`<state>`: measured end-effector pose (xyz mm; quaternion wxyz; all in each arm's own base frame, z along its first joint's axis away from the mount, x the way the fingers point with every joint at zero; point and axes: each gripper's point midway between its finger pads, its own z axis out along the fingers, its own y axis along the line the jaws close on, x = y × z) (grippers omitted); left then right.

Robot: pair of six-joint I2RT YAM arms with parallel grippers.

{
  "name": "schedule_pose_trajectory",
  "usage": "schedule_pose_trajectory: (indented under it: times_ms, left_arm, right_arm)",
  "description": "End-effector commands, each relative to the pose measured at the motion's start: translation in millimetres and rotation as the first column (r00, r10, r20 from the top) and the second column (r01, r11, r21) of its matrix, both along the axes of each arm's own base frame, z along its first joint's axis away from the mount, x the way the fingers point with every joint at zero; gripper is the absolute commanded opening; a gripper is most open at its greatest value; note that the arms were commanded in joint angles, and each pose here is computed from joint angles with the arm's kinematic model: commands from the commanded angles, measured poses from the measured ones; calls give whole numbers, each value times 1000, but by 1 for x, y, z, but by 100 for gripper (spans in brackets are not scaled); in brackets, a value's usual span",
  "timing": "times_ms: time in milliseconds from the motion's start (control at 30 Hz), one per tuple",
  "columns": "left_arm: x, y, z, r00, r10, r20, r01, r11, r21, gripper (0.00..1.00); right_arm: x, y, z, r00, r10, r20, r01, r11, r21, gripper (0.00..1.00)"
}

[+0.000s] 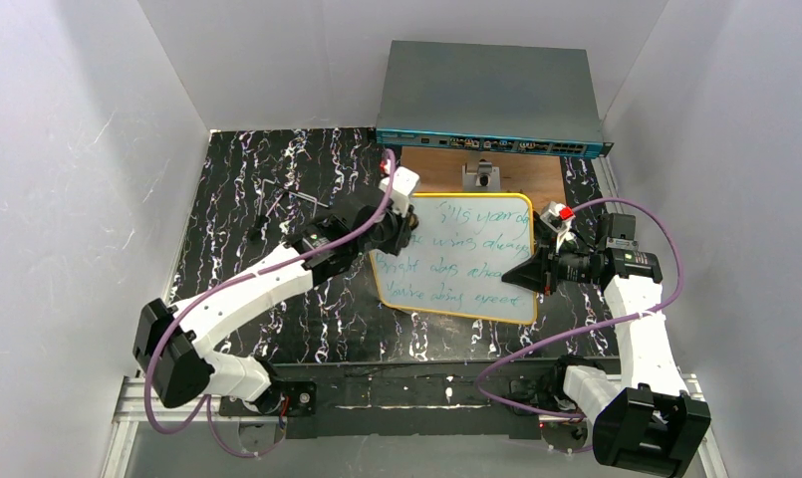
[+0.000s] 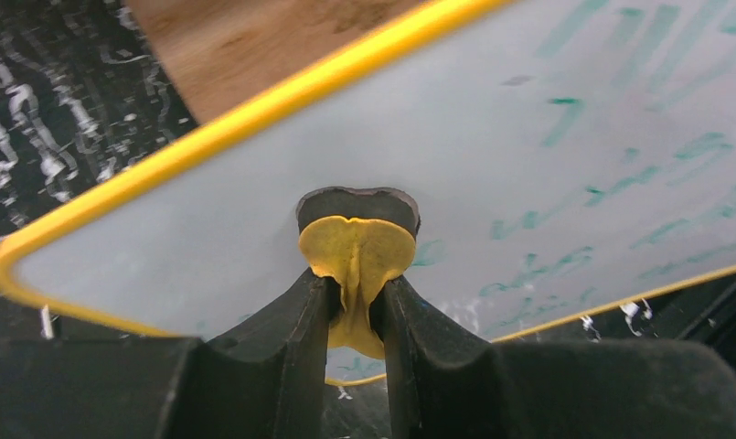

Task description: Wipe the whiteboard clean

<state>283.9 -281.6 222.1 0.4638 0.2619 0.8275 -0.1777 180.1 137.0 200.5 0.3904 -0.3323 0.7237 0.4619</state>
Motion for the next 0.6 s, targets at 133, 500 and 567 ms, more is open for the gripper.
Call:
schedule_pose_trajectory:
  times_ms: [133, 500, 567]
  left_arm:
    - [-27, -69, 27, 985, -163, 64, 165, 986, -28, 0]
    - [20, -36, 50, 983, 64, 170, -70, 997, 31, 0]
    - [24, -26, 52, 982, 83, 169, -87, 996, 16, 0]
  right_arm:
    - [-3, 6, 11, 994, 52, 100, -54, 998, 13, 1]
    - [-4, 6, 11, 993, 53, 101, -54, 998, 13, 1]
    - [-4, 6, 12, 993, 53, 103, -54, 998, 14, 1]
